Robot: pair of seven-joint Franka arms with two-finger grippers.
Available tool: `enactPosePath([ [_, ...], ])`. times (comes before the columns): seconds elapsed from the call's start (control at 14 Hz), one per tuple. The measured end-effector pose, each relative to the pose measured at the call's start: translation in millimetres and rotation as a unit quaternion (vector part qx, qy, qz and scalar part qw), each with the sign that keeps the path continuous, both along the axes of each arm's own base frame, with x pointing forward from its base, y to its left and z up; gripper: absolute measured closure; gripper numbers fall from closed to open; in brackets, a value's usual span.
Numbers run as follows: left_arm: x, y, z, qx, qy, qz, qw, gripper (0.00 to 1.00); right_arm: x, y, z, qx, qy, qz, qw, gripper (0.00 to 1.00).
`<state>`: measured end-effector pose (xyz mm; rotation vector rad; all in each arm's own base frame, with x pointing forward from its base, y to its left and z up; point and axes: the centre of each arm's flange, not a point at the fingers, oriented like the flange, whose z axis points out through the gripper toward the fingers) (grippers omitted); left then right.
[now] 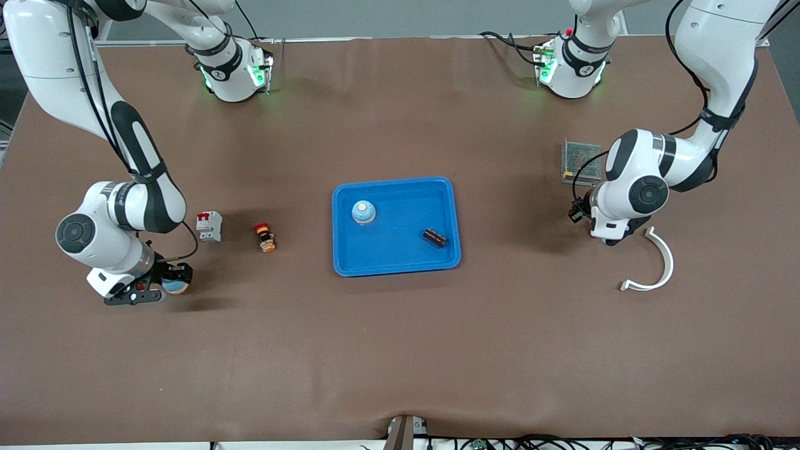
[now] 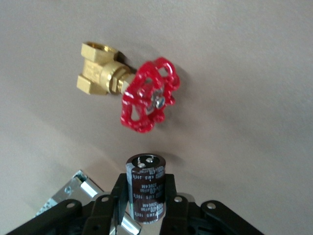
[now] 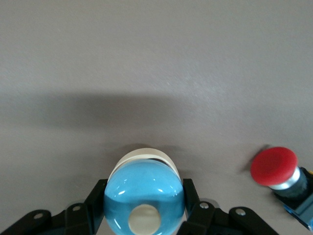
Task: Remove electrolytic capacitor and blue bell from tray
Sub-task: 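Set the capacitor beside the valve while the right gripper lowers the bell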
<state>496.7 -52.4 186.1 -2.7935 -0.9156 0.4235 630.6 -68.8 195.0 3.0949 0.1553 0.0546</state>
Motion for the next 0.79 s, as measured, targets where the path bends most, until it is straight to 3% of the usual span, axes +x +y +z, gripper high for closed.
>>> enactPosePath([
  [0.5, 7, 9, -9, 0.004, -0.006, -0.010, 1.000, 0.62, -29, -1, -3, -0.010, 0.002, 0.015, 1.000, 0.34],
  [0.57, 8, 9, -8, 0.004, -0.007, -0.010, 1.000, 0.57, -32, -5, -4, -0.012, 0.003, 0.015, 1.000, 0.34],
  [0.79, 15, 8, -2, 0.005, -0.014, -0.007, 1.000, 0.26, -39, -15, -5, -0.014, 0.003, 0.019, 1.000, 0.34],
])
